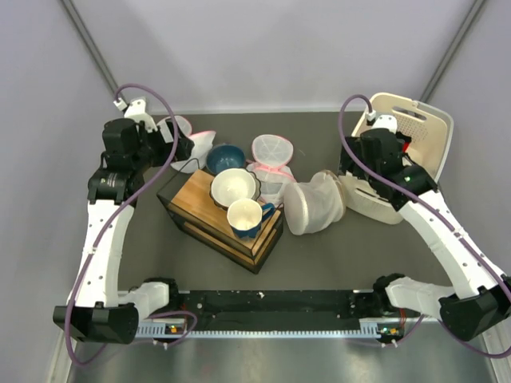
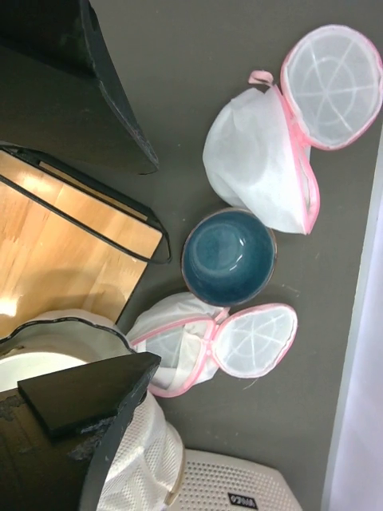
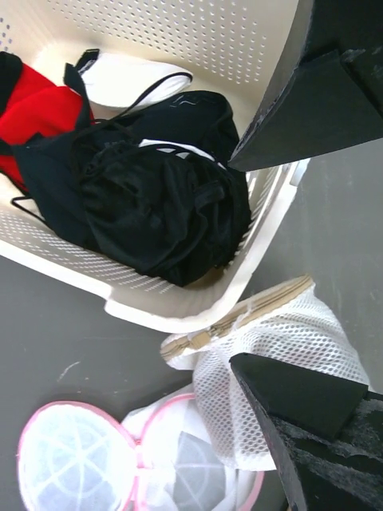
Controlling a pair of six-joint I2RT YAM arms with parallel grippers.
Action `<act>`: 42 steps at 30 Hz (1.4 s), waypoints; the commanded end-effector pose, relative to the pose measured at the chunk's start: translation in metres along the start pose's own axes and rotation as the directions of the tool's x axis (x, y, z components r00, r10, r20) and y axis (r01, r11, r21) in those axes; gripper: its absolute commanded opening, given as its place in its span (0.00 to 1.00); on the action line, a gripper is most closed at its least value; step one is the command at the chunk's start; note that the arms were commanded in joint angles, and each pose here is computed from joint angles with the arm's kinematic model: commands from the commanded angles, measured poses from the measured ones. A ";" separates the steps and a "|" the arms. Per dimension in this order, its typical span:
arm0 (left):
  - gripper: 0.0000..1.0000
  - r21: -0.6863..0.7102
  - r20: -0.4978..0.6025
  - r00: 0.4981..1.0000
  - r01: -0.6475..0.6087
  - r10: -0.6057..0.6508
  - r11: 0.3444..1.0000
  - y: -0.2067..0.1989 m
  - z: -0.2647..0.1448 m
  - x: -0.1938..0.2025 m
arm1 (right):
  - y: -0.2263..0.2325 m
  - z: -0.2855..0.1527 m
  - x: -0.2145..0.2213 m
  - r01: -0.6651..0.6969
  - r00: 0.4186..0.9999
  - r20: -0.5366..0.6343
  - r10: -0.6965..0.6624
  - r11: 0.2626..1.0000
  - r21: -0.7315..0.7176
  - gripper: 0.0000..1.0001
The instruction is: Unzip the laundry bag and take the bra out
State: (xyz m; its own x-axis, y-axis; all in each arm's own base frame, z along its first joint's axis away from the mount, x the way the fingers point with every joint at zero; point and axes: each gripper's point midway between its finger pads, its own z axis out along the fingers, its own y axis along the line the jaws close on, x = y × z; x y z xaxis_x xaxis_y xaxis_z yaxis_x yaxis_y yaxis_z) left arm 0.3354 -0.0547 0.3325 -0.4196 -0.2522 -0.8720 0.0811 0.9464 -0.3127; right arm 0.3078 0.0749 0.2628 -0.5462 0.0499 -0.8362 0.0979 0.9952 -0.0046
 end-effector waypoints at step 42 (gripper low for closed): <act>0.99 0.310 0.032 0.976 -0.214 0.215 0.926 -0.157 0.026 0.009 | 0.044 0.021 0.097 -0.099 0.994 0.029 0.105 0.981 -0.166 0.71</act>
State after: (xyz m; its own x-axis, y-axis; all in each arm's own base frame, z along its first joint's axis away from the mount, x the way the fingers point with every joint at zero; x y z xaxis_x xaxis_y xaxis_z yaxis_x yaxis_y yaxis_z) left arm 0.3391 -0.2122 0.3280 -0.4426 0.0132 -0.8966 0.4507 0.8677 -0.2097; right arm 0.2587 0.1232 0.1670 -0.5727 0.1320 -0.8091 -0.0316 0.9827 0.1827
